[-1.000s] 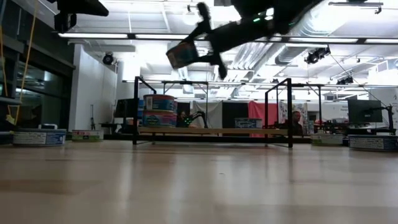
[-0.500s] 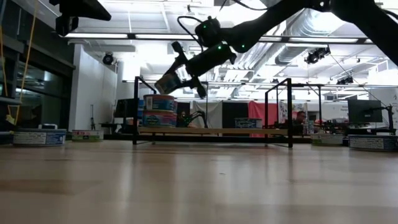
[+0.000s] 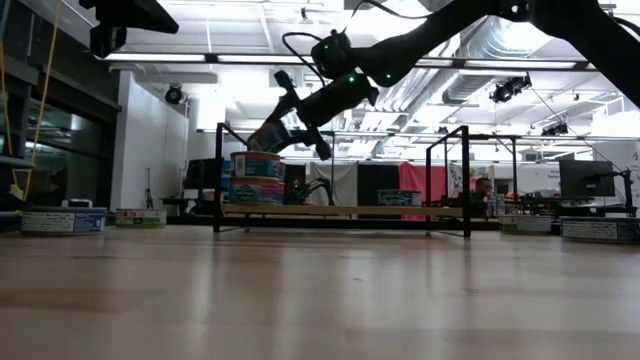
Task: Stack canned seafood by type on shelf
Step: Stack the blue pink tuna can on top of the other blue pink tuna cans on the shelf
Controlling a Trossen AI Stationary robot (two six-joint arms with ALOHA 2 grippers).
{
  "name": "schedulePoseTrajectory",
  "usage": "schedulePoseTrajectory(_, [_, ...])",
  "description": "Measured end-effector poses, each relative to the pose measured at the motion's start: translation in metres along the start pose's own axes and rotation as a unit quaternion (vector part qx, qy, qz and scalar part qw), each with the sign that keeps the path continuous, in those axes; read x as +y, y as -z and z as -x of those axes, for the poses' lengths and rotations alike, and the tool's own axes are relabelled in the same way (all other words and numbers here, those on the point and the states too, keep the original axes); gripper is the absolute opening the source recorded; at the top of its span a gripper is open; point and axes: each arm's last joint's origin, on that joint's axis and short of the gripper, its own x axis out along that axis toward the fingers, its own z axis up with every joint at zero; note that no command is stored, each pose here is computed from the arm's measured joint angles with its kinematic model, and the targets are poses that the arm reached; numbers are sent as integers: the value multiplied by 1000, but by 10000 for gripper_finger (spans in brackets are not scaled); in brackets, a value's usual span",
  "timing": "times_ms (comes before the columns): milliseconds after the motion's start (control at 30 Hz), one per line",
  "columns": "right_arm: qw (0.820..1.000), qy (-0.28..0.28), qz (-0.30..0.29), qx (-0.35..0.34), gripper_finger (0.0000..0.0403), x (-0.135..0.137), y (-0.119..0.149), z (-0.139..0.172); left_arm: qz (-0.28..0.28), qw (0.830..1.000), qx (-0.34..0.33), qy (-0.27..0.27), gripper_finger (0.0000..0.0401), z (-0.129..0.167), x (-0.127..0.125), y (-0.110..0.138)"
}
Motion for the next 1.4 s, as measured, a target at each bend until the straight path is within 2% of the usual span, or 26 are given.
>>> schedulePoseTrajectory(167, [1000, 6, 0, 2, 237, -1, 1, 0, 0, 1000, 0, 0, 0, 0, 0, 0])
schedulePoseTrajectory(267, [1000, -1, 0, -2, 251, 1, 0, 0, 0, 1000, 0, 0, 0, 0, 0, 0])
schedulePoseTrajectory(400, [1000, -16, 0, -8, 255, 4, -1, 0, 2, 1000, 0, 0, 0, 0, 0, 0])
schedulePoseTrajectory(667, [999, 18, -10, 27, 258, 0, 13, -1, 0, 1000, 0, 0, 0, 0, 0, 0])
schedulePoseTrajectory(867, [999, -10, -8, 46, 259, 6, 19, -1, -1, 1000, 0, 0, 0, 0, 0, 0])
schedulePoseTrajectory(1000, [998, -10, -27, 50, 259, 7, 21, -2, -1, 1000, 0, 0, 0, 0, 0, 0])
schedulePoseTrajectory(1233, [997, -18, -25, 70, 259, 8, 23, -2, -1, 1000, 0, 0, 0, 0, 0, 0])
schedulePoseTrajectory(1400, [990, -42, 28, 135, 259, 7, 20, 1, -2, 1000, 0, 0, 0, 0, 0, 0])
